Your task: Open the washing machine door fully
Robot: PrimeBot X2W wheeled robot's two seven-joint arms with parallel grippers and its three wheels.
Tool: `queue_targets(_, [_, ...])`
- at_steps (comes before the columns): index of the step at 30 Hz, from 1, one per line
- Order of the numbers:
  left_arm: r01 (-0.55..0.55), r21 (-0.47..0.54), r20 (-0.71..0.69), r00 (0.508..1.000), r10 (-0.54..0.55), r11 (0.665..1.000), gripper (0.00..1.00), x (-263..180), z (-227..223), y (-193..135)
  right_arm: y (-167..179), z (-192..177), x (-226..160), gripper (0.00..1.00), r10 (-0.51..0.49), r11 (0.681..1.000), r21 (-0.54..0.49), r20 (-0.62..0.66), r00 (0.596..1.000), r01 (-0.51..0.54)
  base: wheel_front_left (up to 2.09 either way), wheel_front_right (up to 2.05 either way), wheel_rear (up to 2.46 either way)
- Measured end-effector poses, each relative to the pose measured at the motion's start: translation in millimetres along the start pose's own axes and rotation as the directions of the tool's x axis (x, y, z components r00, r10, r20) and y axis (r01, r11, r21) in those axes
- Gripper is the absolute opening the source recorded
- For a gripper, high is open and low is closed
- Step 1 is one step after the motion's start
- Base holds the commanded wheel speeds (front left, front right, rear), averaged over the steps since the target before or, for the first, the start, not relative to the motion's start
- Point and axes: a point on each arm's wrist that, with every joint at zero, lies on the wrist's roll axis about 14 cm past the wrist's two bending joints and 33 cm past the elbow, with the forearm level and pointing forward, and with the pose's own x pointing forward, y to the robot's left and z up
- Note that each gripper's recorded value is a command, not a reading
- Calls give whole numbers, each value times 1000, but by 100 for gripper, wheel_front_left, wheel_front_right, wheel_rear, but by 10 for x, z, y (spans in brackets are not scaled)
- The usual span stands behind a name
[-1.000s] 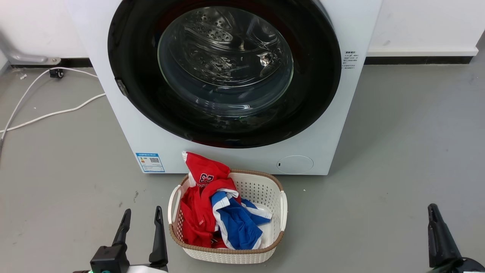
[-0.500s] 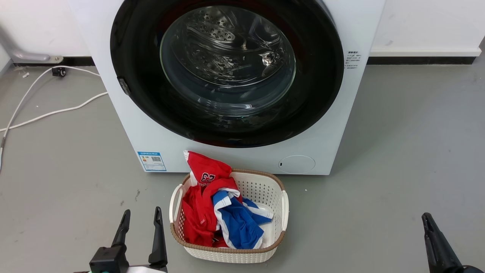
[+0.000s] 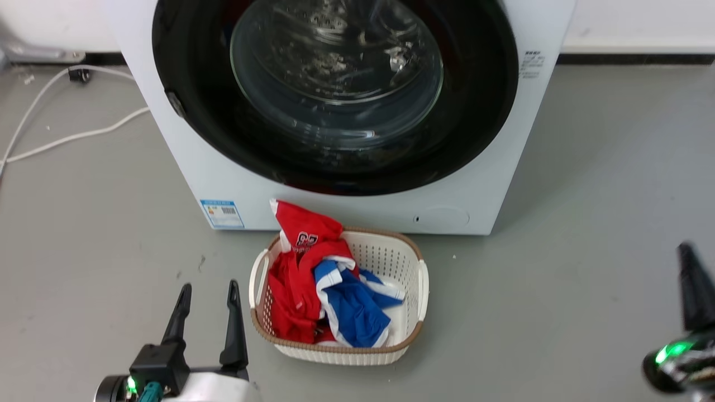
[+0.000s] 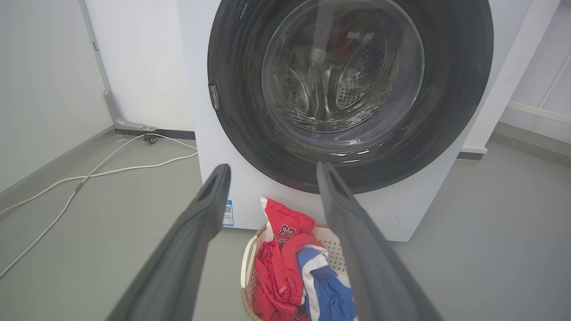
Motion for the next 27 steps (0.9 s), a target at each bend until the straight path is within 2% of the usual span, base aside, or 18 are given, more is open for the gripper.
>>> queue_targets(2, [3, 0, 2, 1000, -3, 1000, 100, 40, 2, -10, 30, 55, 99, 0, 10, 1000, -8, 5, 1000, -9, 0, 0, 0])
queue_targets(7, [6, 6, -8, 1000, -6, 1000, 100, 254, -66, -5, 200, 253, 705, 0, 63, 997, -43, 4, 998, -63, 0, 0, 0])
queue_targets(16, [4, 8, -34, 999, -4, 1000, 100, 610, -255, 5, 281, 265, 1668, 0, 87, 987, -131, -67, 994, -95, 0, 0, 0])
queue_targets(27, [-8, 49, -33, 999, 9, 999, 100, 909, -393, 78, -140, -242, 2557, 0, -24, 967, -252, -277, 961, -48, 0, 0, 0])
